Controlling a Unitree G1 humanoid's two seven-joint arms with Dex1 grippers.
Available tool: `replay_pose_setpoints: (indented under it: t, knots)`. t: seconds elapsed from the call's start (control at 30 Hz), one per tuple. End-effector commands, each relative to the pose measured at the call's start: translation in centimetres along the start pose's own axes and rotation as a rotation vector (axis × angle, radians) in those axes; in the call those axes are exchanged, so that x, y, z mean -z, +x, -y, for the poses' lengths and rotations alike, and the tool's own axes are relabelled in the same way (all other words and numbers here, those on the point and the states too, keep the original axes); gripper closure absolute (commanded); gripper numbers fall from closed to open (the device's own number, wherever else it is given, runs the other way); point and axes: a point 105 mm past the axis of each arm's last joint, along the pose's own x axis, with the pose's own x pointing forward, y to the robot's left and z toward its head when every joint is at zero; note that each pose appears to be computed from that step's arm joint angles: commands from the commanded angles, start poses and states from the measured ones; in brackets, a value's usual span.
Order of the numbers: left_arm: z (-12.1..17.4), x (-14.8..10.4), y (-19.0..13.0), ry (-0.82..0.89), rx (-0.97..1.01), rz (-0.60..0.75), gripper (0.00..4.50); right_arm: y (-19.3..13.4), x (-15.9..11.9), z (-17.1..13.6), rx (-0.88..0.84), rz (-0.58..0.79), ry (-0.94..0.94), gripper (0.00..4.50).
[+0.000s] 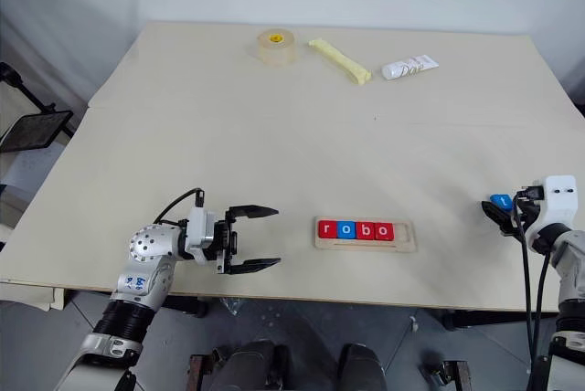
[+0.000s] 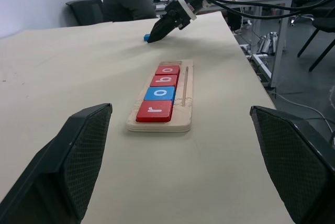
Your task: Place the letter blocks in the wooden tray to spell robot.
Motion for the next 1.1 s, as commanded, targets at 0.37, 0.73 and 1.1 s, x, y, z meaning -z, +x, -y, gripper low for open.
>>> replay_pose_setpoints:
  t: [0.37,0.73,1.1]
  knots:
    - [-0.1,-0.6,-0.2,0.033,0.007,0.008,0.0,-3.7,-2.0,-2.9,0.054,0.07,-0.096,3.03]
    - [-0.1,-0.7,-0.5,0.025,0.035,0.014,0.0,-6.9,0.7,-10.8,0.04,0.059,-0.009,3.03]
    - [-0.4,-0.8,-0.3,0.028,0.039,0.016,0.0,-7.0,1.3,-10.8,0.038,0.056,-0.007,1.71]
